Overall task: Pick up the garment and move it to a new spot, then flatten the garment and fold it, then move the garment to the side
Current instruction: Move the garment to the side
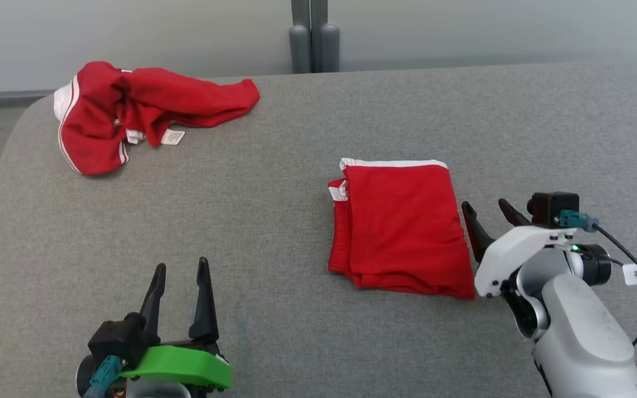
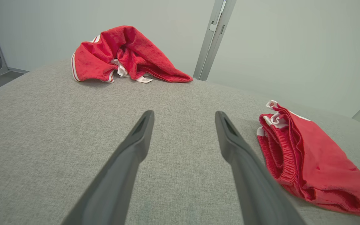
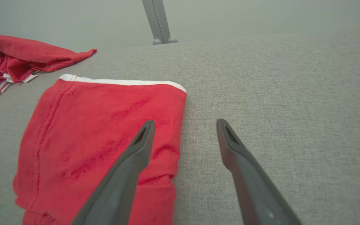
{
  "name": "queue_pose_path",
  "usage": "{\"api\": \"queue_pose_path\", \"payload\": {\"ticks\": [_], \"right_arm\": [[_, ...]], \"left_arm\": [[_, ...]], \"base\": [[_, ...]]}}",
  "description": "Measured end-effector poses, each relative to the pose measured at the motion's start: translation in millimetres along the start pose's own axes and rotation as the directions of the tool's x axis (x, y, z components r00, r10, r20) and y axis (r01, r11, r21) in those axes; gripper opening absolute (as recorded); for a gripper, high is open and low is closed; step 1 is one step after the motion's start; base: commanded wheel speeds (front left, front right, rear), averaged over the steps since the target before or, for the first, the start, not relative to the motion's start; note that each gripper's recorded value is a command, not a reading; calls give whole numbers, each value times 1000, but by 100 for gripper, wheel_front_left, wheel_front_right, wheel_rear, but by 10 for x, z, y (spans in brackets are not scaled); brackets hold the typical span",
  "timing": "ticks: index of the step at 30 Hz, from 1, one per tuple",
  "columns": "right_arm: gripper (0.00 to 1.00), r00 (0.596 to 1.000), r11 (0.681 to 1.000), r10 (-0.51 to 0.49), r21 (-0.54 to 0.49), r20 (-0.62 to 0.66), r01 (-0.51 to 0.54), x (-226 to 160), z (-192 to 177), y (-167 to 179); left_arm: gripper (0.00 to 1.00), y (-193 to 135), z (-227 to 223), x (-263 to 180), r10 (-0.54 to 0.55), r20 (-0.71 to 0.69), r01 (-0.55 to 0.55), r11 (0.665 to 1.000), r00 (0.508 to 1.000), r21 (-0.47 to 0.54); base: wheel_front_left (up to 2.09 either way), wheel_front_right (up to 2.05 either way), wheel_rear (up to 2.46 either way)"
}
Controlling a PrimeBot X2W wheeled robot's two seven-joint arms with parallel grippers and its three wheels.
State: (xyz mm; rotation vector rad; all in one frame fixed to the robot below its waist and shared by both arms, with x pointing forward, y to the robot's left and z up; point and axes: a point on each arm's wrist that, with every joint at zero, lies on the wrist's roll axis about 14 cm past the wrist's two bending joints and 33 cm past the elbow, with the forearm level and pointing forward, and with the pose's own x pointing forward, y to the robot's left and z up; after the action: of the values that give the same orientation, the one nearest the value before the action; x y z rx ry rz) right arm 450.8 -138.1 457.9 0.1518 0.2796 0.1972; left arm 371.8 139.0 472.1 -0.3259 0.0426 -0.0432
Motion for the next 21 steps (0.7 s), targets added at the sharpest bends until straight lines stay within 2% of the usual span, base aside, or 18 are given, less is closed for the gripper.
{"api": "queue_pose_path", "payload": {"ticks": [7, 13, 14, 15, 17, 18, 19, 20, 21], "right_arm": [[100, 981, 999, 31, 20, -190, -28, 313, -374, 79], [100, 961, 999, 40, 33, -275, -32, 440, -582, 116], [93, 959, 999, 43, 34, -280, -35, 457, -591, 129], [57, 959, 999, 46, 37, -280, -37, 466, -596, 139], [29, 958, 998, 50, 41, -282, -40, 477, -602, 153], [27, 958, 998, 52, 43, -283, -41, 478, -606, 160], [7, 957, 998, 54, 46, -283, -42, 477, -607, 165], [0, 958, 998, 54, 48, -282, -42, 478, -603, 161], [0, 960, 998, 54, 50, -276, -42, 482, -586, 157]], "left_arm": [[100, 94, -89, 115, 24, -26, -24, 1000, 999, 2], [100, 175, -138, 134, 46, -41, -45, 999, 998, 5], [100, 184, -140, 135, 48, -42, -48, 999, 998, 5], [100, 190, -142, 135, 50, -42, -50, 999, 998, 6], [100, 194, -143, 140, 51, -43, -51, 999, 998, 6], [100, 194, -144, 143, 51, -43, -51, 999, 998, 6], [100, 192, -145, 147, 51, -43, -50, 999, 998, 6], [100, 188, -147, 154, 49, -43, -49, 999, 998, 5], [100, 176, -150, 163, 45, -44, -45, 999, 998, 5]], "base": [[0, 0, 0], [0, 0, 0], [0, 0, 0], [0, 0, 0], [0, 0, 0], [0, 0, 0], [0, 0, 0], [0, 0, 0], [0, 0, 0]]}}
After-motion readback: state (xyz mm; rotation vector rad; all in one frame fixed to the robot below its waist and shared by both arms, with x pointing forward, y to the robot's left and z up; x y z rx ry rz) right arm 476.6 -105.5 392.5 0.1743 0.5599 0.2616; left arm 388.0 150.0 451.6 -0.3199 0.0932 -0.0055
